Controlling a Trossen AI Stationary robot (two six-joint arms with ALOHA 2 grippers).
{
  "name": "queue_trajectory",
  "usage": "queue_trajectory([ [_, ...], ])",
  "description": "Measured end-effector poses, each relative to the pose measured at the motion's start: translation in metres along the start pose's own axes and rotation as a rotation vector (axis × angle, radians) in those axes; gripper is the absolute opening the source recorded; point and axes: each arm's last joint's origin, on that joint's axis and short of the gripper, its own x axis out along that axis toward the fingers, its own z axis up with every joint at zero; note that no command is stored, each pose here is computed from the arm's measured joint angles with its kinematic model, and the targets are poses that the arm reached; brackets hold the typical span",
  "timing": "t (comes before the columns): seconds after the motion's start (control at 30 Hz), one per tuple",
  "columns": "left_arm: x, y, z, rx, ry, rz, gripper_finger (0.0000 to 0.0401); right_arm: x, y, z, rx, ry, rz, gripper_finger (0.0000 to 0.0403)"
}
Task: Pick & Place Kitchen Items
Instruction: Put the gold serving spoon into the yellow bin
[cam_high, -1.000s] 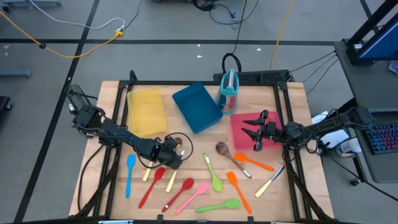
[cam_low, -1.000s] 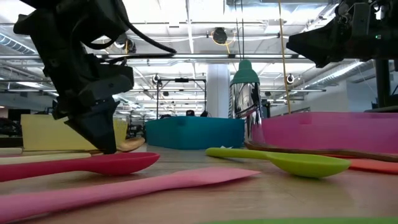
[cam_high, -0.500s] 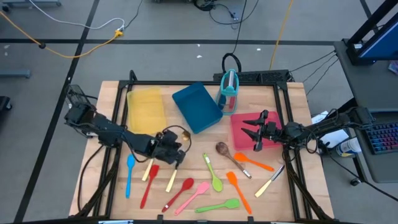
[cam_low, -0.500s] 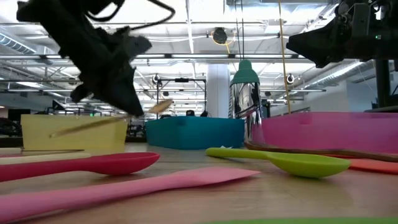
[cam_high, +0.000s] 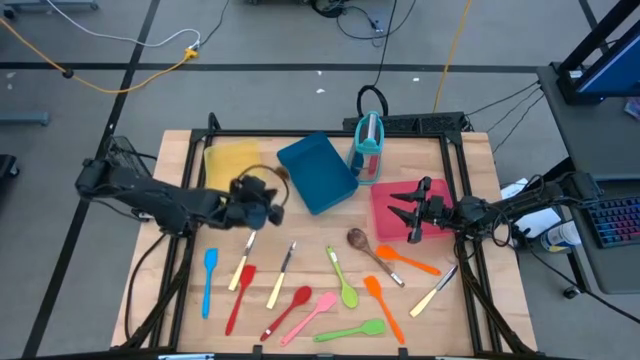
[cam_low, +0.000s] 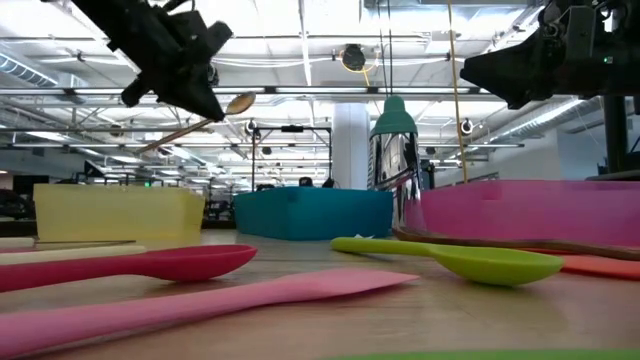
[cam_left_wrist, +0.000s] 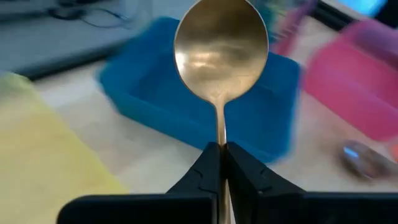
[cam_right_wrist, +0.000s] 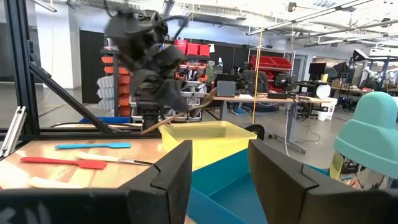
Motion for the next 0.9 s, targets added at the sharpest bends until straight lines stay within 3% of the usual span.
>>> queue_trajectory([
  [0.5, 0.037, 0.076, 0.031, -0.042, 0.105, 0.422, 0.001, 0.0, 0.0, 0.0, 0.0, -0.001, 0.0, 0.015],
  [0.7, 0.052, 0.093, 0.033, -0.086, 0.191, 0.496, 0.0015, 0.0, 0.0, 0.0, 0.001, 0.0, 0.0, 0.015],
  [0.9, 0.073, 0.108, 0.017, -0.133, 0.309, 0.57, 0.0013, 0.0, 0.0, 0.0, 0.027, 0.002, 0.0, 0.015],
])
